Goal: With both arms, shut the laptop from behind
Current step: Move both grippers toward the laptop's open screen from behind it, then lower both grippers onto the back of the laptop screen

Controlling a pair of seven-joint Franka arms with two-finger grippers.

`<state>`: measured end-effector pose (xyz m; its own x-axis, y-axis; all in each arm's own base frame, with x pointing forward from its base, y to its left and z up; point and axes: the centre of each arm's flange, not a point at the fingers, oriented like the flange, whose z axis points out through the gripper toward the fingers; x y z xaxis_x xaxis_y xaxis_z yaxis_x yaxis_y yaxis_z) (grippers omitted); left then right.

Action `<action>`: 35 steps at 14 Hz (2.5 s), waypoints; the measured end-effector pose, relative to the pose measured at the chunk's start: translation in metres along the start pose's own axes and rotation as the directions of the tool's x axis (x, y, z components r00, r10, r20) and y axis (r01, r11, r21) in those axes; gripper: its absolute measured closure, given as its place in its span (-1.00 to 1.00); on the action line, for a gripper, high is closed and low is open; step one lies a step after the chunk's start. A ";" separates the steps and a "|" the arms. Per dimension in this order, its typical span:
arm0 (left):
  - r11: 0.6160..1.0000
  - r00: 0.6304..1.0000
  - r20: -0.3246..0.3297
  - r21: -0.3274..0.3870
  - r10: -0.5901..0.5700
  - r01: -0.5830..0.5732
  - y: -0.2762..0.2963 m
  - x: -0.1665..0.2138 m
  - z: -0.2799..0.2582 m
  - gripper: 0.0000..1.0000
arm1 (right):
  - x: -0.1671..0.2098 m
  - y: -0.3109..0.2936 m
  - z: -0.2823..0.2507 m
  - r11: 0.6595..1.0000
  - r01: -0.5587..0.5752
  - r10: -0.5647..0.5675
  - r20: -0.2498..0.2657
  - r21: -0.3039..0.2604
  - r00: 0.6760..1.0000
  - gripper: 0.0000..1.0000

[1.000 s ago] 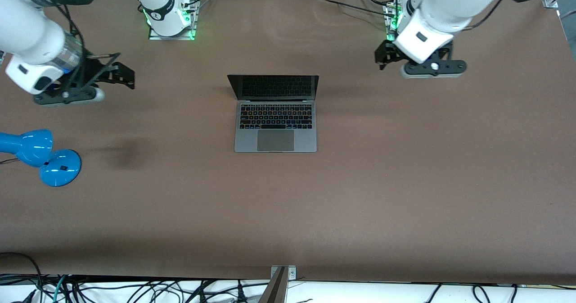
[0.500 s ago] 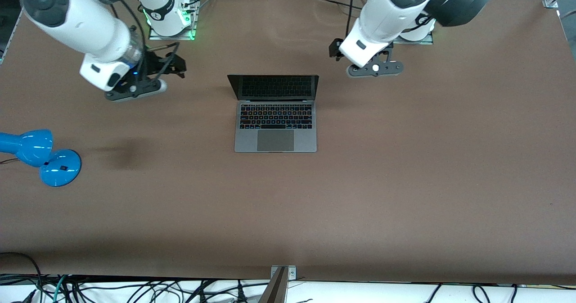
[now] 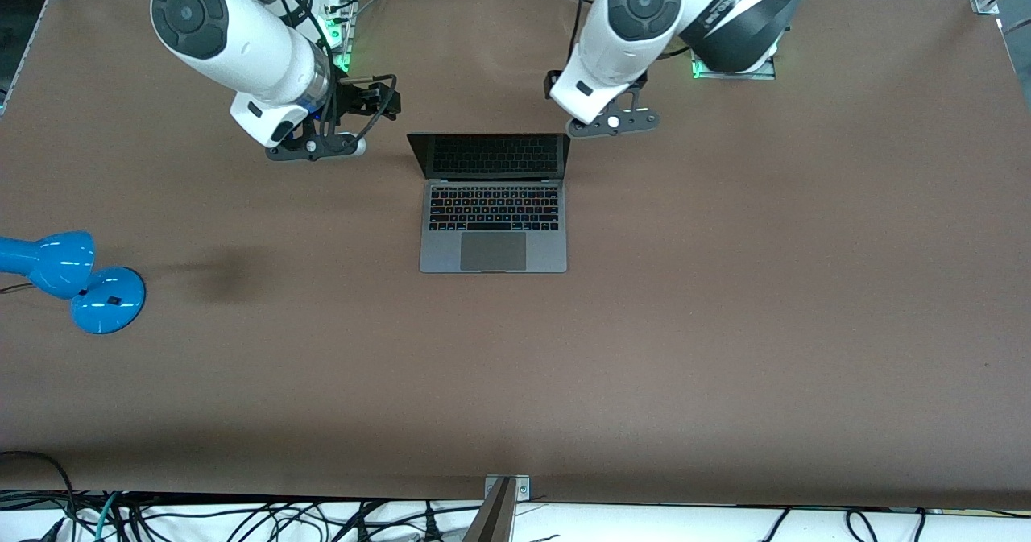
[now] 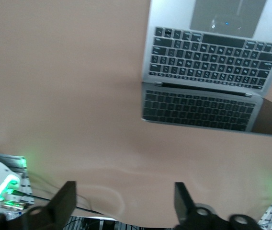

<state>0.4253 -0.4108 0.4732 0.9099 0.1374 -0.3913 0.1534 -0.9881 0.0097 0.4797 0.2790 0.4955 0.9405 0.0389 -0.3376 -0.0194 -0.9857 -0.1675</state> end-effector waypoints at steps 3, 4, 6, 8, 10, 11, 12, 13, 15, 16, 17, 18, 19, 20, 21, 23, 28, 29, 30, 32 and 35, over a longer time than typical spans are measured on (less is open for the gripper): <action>1.000 1.000 0.017 -0.027 -0.004 0.005 0.024 0.001 0.025 0.06 | -0.001 -0.012 0.025 0.998 -0.048 0.045 0.078 0.033 0.996 -0.07; 0.999 0.999 0.035 -0.040 -0.022 0.023 0.030 0.003 0.033 0.24 | -0.004 -0.020 0.035 0.996 -0.079 0.074 0.109 0.037 0.991 0.12; 0.997 0.996 0.081 -0.060 -0.046 0.051 0.036 0.013 0.049 0.65 | -0.008 -0.035 0.054 0.993 -0.119 0.113 0.157 0.029 0.981 0.56; 0.996 0.991 0.121 -0.062 -0.059 0.067 0.039 0.022 0.064 0.97 | -0.007 -0.041 0.073 0.992 -0.124 0.120 0.198 0.011 0.973 0.65; 0.996 0.988 0.141 -0.053 -0.066 0.074 0.040 0.029 0.076 0.98 | -0.004 -0.040 0.096 0.992 -0.127 0.125 0.242 -0.008 0.962 0.71; 0.996 0.987 0.146 -0.053 -0.070 0.078 0.040 0.033 0.080 0.98 | -0.003 -0.039 0.106 0.992 -0.127 0.127 0.263 -0.017 0.957 0.71; 0.995 0.986 0.147 -0.056 -0.074 0.083 0.040 0.036 0.083 0.98 | -0.002 -0.040 0.116 0.992 -0.124 0.127 0.282 -0.026 0.951 0.78; 0.995 0.986 0.150 -0.057 -0.078 0.087 0.039 0.039 0.085 0.98 | -0.002 -0.041 0.126 0.992 -0.121 0.125 0.300 -0.034 0.946 0.79; 0.994 0.984 0.155 -0.058 -0.085 0.095 0.038 0.045 0.088 0.98 | 0.000 -0.044 0.142 0.993 -0.107 0.115 0.330 -0.043 0.937 0.85; 0.993 0.984 0.156 -0.059 -0.088 0.098 0.038 0.047 0.090 0.98 | 0.001 -0.044 0.148 0.995 -0.094 0.102 0.341 -0.041 0.934 0.85; 0.993 0.983 0.157 -0.062 -0.091 0.102 0.038 0.050 0.093 0.98 | 0.002 -0.043 0.152 0.996 -0.082 0.089 0.349 -0.037 0.933 0.95; 0.992 0.983 0.155 -0.068 -0.096 0.107 0.038 0.054 0.095 0.98 | 0.003 -0.042 0.154 0.997 -0.071 0.078 0.352 -0.033 0.933 0.96; 0.991 0.983 0.152 -0.076 -0.100 0.113 0.039 0.058 0.097 0.98 | 0.005 -0.042 0.156 0.998 -0.058 0.063 0.351 -0.025 0.934 0.96; 0.990 0.983 0.150 -0.082 -0.106 0.119 0.038 0.062 0.099 0.98 | 0.007 -0.041 0.157 0.999 -0.047 0.049 0.345 -0.015 0.937 0.96; 0.988 0.983 0.148 -0.089 -0.111 0.125 0.038 0.066 0.101 0.98 | 0.009 -0.039 0.158 0.999 -0.036 0.035 0.339 -0.005 0.940 0.96; 0.986 0.982 0.146 -0.100 -0.119 0.134 0.036 0.074 0.102 0.98 | 0.016 -0.032 0.160 1.000 -0.022 0.016 0.331 0.012 0.943 0.96; 0.984 0.982 0.147 -0.114 -0.122 0.140 0.028 0.088 0.099 0.98 | 0.040 -0.010 0.155 0.998 -0.026 0.009 0.282 0.056 0.959 0.96; 0.983 0.981 0.147 -0.116 -0.124 0.142 0.026 0.092 0.099 0.98 | 0.043 -0.009 0.154 0.998 -0.030 0.012 0.264 0.064 0.964 0.96; 0.983 0.982 0.145 -0.119 -0.124 0.142 0.024 0.096 0.099 0.98 | 0.046 -0.010 0.152 0.997 -0.033 0.014 0.248 0.071 0.969 0.96; 0.981 0.982 0.139 -0.131 -0.126 0.144 0.023 0.102 0.098 0.98 | 0.049 -0.010 0.151 0.996 -0.035 0.016 0.221 0.081 0.975 0.96; 0.978 0.982 0.138 -0.142 -0.130 0.150 0.024 0.110 0.099 0.98 | 0.056 -0.010 0.147 0.995 -0.033 0.017 0.172 0.090 0.985 0.96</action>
<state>0.4913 -0.4262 0.3396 0.8202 0.2538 -0.5126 0.3410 -0.9365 0.0820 0.4826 0.3150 0.3417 0.8677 0.0494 -0.4946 -0.0813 -0.9675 -0.2393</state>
